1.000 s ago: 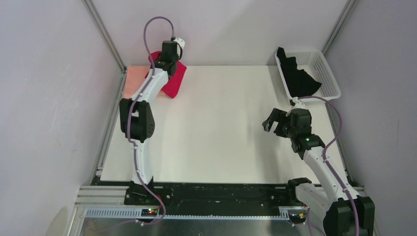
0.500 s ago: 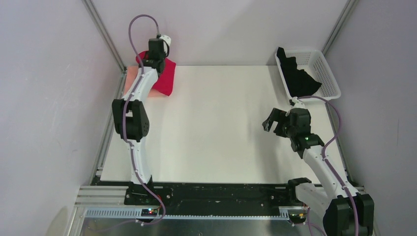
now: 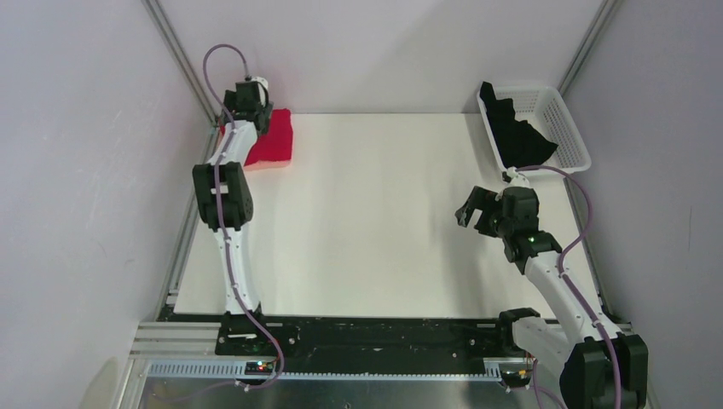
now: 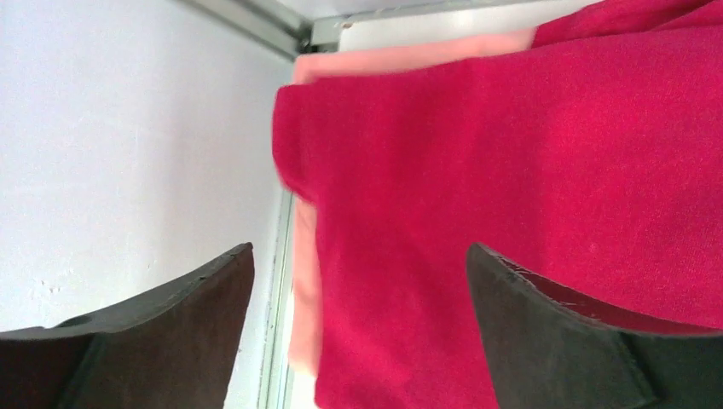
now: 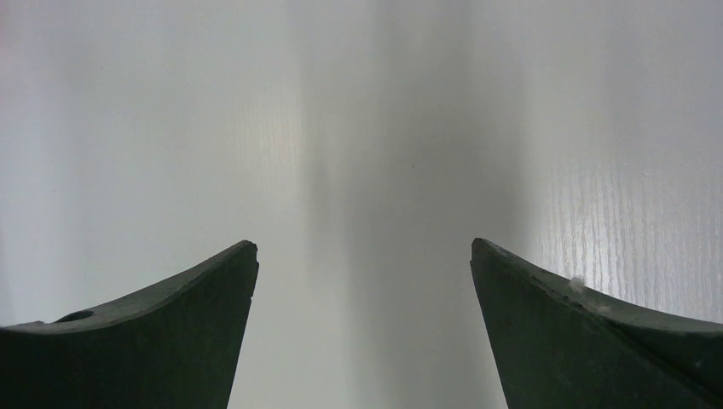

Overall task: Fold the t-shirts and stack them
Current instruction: Put the neatly folded tshirt into the corner of the board with the left arm, then reset both arms

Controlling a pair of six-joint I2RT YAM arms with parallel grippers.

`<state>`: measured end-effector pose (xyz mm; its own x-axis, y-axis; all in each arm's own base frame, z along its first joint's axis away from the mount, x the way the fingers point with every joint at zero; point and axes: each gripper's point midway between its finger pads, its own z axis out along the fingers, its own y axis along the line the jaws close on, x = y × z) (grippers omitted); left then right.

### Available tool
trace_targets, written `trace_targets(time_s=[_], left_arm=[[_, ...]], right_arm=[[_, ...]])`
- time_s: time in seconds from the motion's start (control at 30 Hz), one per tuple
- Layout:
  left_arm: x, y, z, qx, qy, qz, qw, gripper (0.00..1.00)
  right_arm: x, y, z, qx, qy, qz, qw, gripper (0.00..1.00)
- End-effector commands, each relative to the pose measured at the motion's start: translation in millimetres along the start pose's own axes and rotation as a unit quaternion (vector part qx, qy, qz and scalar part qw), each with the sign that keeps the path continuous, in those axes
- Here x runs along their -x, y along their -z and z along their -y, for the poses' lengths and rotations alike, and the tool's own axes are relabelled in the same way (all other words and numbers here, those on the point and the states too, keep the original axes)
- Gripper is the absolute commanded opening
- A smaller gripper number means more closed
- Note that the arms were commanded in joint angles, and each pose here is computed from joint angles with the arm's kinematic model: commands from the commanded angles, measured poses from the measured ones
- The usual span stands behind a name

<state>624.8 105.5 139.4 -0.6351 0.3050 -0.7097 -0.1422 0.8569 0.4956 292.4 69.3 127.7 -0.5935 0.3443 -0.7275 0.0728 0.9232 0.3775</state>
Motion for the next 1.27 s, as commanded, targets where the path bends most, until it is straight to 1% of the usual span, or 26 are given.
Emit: trace_targets(time_s=[0.0, 0.1, 0.17, 0.23, 0.3, 0.33, 0.37, 0.4, 0.43, 0.47, 0.5, 0.53, 0.57, 0.6, 0.63, 0.67, 0.7, 0.73, 0.77, 0.8, 0.93, 0.97, 1.0, 1.03, 1.13, 1.23], left_arm=[[36.4, 9.9, -48.6, 0.066, 0.056, 0.043, 0.995, 0.99], [48.8, 27.5, -52.4, 0.053, 0.094, 0.061, 0.992, 1.0], [69.3, 58.4, -60.4, 0.032, 0.137, 0.092, 0.986, 1.0], [79.3, 80.5, -52.6, -0.013, 0.172, 0.112, 0.979, 1.0], [86.6, 104.2, -44.1, -0.055, 0.221, 0.127, 0.965, 1.0], [95.0, 115.3, -35.3, -0.089, 0.256, 0.14, 0.952, 1.0], [89.3, 129.9, -29.8, -0.107, 0.27, 0.141, 0.946, 1.0], [101.0, 144.1, -21.4, -0.14, 0.302, 0.167, 0.928, 1.0], [88.1, 164.0, -15.4, -0.156, 0.313, 0.17, 0.921, 1.0], [102.5, 182.5, -9.2, -0.178, 0.336, 0.213, 0.9, 1.0], [79.7, 205.2, 9.2, -0.195, 0.345, 0.208, 0.894, 1.0], [82.7, 222.0, 11.9, -0.2, 0.353, 0.237, 0.883, 1.0], [58.8, 245.8, 25.4, -0.205, 0.362, 0.232, 0.879, 1.0], [23.0, 247.4, 45.5, -0.21, 0.36, 0.208, 0.885, 1.0], [24.3, 278.6, 46.7, -0.217, 0.367, 0.232, 0.874, 1.0], [-11.2, 278.7, 65.0, -0.219, 0.362, 0.21, 0.881, 1.0], [-12.0, 307.5, 70.3, -0.235, 0.36, 0.233, 0.872, 1.0], [-40.3, 317.3, 79.5, -0.243, 0.354, 0.227, 0.874, 1.0], [-50.2, 331.1, 92.7, -0.26, 0.351, 0.228, 0.87, 1.0], [-77.2, 339.1, 99.5, -0.268, 0.35, 0.223, 0.869, 1.0], [-134.1, 359.2, 116.6, -0.307, 0.385, 0.211, 0.845, 1.0], [-145.2, 356.9, 116.3, -0.3, 0.39, 0.2, 0.848, 1.0], [-150.3, 357.1, 106.4, -0.282, 0.404, 0.21, 0.844, 1.0], [-159.5, 354.1, 104.7, -0.272, 0.404, 0.203, 0.85, 1.0], [-156.2, 361.6, 90.7, -0.262, 0.421, 0.229, 0.838, 1.0], [-154.4, 365.2, 89.4, -0.266, 0.422, 0.23, 0.836, 1.0]], right_arm=[[13.7, 0.7, -3.8, 0.008, 0.001, 0.027, 1.0, 0.99], [16.0, 3.7, -8.9, 0.02, -0.003, 0.031, 0.999, 0.99], [18.0, 6.7, -12.8, 0.028, -0.01, 0.035, 0.999, 0.99], [17.6, 9.9, -14.5, 0.031, -0.015, 0.035, 0.999, 0.99], [16.5, 12.9, -14.2, 0.03, -0.021, 0.034, 0.999, 0.99], [14.0, 14.1, -13.6, 0.029, -0.025, 0.029, 0.999, 0.99], [14.2, 16.5, -14.3, 0.03, -0.03, 0.03, 0.999, 0.99], [12.0, 18.0, -13.1, 0.026, -0.033, 0.027, 0.999, 0.99], [11.5, 20.2, -12.9, 0.026, -0.037, 0.028, 0.999, 0.99], [8.6, 22.6, -11.0, 0.023, -0.039, 0.027, 0.999, 0.99], [7.1, 23.8, -10.2, 0.022, -0.041, 0.026, 0.999, 0.99], [2.9, 26.4, -8.0, 0.019, -0.042, 0.024, 0.999, 0.99], [1.4, 27.8, -6.8, 0.018, -0.044, 0.025, 0.999, 0.99], [-3.5, 29.9, -4.4, 0.015, -0.046, 0.024, 0.999, 0.99], [-5.8, 30.9, -3.6, 0.015, -0.05, 0.023, 0.998, 0.99], [-10.1, 32.2, -2.2, 0.016, -0.052, 0.025, 0.998, 1.0], [-13.3, 33.1, -3.4, 0.022, -0.054, 0.023, 0.998, 0.99], [-16.9, 34.6, -3.3, 0.028, -0.056, 0.026, 0.998, 0.99], [-18.1, 35.2, -4.2, 0.032, -0.057, 0.029, 0.997, 0.99], [-21.0, 36.6, -2.8, 0.033, -0.062, 0.035, 0.997, 0.99], [-25.7, 38.1, 8.9, 0.015, -0.078, 0.062, 0.995, 0.99], [-26.4, 38.3, 14.7, 0.004, -0.08, 0.07, 0.994, 0.99], [-26.8, 38.2, 18.1, -0.004, -0.083, 0.073, 0.994, 0.99], [-26.8, 38.0, 22.6, -0.014, -0.085, 0.079, 0.993, 0.99], [-24.9, 37.4, 22.1, -0.012, -0.086, 0.086, 0.993, 0.99], [-18.7, 37.9, 19.4, -0.006, -0.086, 0.098, 0.991, 0.99]])
